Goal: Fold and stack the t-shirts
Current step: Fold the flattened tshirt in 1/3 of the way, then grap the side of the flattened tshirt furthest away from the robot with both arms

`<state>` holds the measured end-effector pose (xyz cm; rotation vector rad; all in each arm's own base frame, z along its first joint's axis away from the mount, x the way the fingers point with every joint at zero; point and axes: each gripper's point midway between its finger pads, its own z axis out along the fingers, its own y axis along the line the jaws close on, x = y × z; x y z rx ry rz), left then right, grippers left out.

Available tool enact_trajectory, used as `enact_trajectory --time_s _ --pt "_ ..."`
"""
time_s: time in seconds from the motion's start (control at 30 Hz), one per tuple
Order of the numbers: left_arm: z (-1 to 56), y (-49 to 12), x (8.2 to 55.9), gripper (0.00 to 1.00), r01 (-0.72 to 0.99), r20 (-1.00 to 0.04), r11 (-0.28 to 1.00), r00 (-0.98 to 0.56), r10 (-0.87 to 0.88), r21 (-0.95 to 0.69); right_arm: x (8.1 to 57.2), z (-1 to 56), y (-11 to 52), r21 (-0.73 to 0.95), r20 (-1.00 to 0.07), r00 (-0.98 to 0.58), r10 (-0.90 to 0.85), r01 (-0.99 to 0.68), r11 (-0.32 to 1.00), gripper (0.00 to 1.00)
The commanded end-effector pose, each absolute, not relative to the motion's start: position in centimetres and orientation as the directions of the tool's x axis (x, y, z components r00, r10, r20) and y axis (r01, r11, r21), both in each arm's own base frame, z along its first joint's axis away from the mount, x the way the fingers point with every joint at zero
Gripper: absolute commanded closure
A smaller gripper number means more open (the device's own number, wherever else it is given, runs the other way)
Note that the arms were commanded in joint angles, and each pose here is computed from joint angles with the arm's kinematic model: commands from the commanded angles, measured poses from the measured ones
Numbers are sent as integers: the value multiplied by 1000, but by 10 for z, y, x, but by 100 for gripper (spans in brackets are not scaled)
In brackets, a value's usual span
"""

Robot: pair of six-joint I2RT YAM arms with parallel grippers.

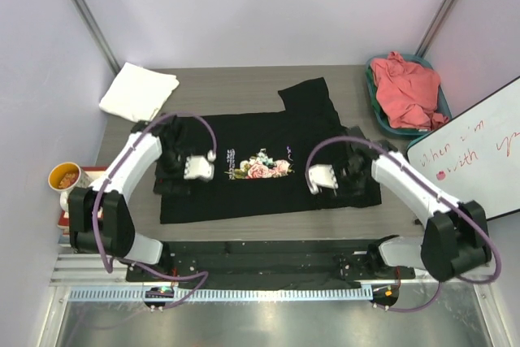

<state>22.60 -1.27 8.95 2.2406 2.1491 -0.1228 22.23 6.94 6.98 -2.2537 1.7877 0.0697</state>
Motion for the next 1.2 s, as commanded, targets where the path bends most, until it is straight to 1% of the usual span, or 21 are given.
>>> enact_trajectory --time_s 0.0,0.03,0.07,0.1,0.13,0.17,0.2,0.23,0.27,0.3,0.37,0.4,0.43,0.47,0.5,0.57,0.67,0.73,0.77,0.83,1.17 --pt "122 -19 304 0 969 -159 135 -103 982 206 314 129 106 -321 -416 -16 -909 -933 164 48" --pt "119 -15 326 0 950 -142 173 -139 980 261 331 120 110 -272 -442 -91 -892 -934 230 50" --pt "119 -14 336 0 943 -143 182 -146 979 280 348 124 108 -231 -497 -209 -842 -904 360 50" --pt "122 -11 348 0 929 -147 205 -166 975 307 377 148 112 -251 -550 -229 -803 -872 421 51" --pt "122 -8 362 0 912 -154 231 -189 970 337 395 130 112 -183 -551 -308 -776 -863 472 51" --pt "111 -7 366 0 918 -154 251 -212 965 307 410 133 108 -124 -587 -398 -705 -816 564 52" --pt "115 -3 377 0 908 -160 274 -233 959 318 439 153 107 -138 -628 -402 -666 -785 604 52" --pt "114 -2 386 0 897 -169 295 -251 953 329 454 133 106 -81 -620 -464 -633 -764 640 52" --pt "111 -1 390 0 893 -174 313 -269 947 322 480 151 107 -90 -662 -456 -594 -739 667 52" --pt "107 2 399 0 890 -169 323 -282 944 321 494 150 99 -45 -677 -516 -525 -684 728 52" --pt "105 4 415 0 872 -170 339 -296 940 354 532 146 93 -29 -710 -536 -457 -626 779 52" --pt "104 6 424 0 864 -173 345 -301 938 368 544 147 85 -13 -724 -563 -399 -566 824 52" --pt "104 12 431 0 848 -153 354 -319 935 394 562 150 81 -35 -753 -539 -376 -538 842 52" --pt "110 14 447 0 816 -169 364 -323 931 448 573 144 79 -36 -760 -544 -356 -511 859 51" --pt "105 19 453 0 802 -158 384 -352 923 458 581 140 75 -31 -763 -555 -332 -482 876 51" --pt "115 24 475 0 738 -186 425 -389 903 523 598 131 74 -19 -772 -560 -302 -454 891 51" --pt "114 31 495 0 671 -229 509 -465 855 540 615 132 77 11 -795 -553 -249 -423 906 52" --pt "102 36 503 0 635 -226 555 -526 820 537 625 119 79 44 -796 -569 -208 -396 917 52" --pt "110 37 513 0 603 -250 577 -540 804 551 632 123 80 47 -808 -557 -193 -387 921 52" --pt "98 38 519 0 565 -269 627 -590 761 536 641 114 81 65 -815 -556 -164 -369 927 52" --pt "91 38 536 0 520 -290 676 -637 714 522 677 91 78 107 -858 -511 -49 -271 957 53"
